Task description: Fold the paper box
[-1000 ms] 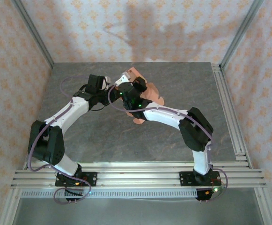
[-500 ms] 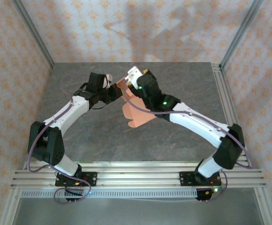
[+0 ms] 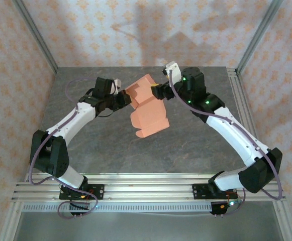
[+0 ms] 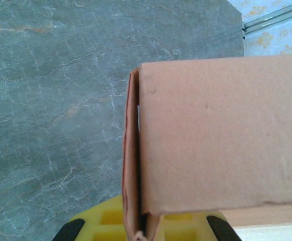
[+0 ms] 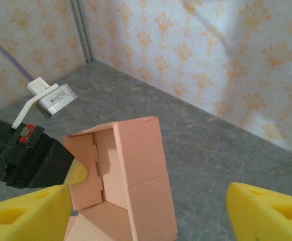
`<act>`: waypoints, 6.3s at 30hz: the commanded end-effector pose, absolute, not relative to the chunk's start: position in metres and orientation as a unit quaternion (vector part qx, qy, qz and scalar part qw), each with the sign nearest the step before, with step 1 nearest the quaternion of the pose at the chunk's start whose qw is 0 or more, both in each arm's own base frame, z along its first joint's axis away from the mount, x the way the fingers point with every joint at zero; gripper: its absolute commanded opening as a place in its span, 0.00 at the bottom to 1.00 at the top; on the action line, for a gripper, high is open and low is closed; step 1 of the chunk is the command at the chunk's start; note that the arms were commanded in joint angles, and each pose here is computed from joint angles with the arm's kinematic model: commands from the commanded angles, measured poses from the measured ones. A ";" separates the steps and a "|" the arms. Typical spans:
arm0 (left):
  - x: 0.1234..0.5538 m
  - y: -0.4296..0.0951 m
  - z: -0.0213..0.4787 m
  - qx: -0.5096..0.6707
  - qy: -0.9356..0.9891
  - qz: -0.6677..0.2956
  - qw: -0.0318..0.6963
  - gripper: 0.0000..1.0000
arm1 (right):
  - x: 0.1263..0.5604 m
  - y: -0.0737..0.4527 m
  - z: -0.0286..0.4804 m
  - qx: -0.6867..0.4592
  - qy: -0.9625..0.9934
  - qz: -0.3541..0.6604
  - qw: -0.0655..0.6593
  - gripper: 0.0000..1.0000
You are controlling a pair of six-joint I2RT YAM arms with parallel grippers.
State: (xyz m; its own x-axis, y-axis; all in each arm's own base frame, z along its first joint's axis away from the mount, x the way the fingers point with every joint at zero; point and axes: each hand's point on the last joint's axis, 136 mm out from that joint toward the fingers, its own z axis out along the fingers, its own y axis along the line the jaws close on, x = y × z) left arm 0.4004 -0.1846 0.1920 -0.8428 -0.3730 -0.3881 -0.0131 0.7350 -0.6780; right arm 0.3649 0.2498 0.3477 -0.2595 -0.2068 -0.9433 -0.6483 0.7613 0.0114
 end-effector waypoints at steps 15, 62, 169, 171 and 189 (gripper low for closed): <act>0.359 -0.131 0.103 -0.037 0.989 -0.131 0.055 0.00 | 0.360 0.232 0.278 -0.226 0.827 0.217 0.467 0.79; 0.375 -0.075 0.075 0.036 0.984 0.154 -0.085 0.15 | 0.378 0.211 0.237 -0.234 0.853 0.154 0.440 0.80; 0.302 0.003 0.182 -0.226 0.950 -0.024 0.215 1.00 | 0.421 0.239 0.114 0.061 0.941 0.054 0.329 0.37; 0.307 0.000 0.184 -0.224 0.949 -0.035 0.220 1.00 | 0.411 0.231 0.116 0.085 0.934 0.077 0.337 0.37; 0.299 -0.015 0.182 -0.255 0.920 -0.109 0.277 1.00 | 0.416 0.219 0.121 -0.295 0.902 0.202 0.243 0.65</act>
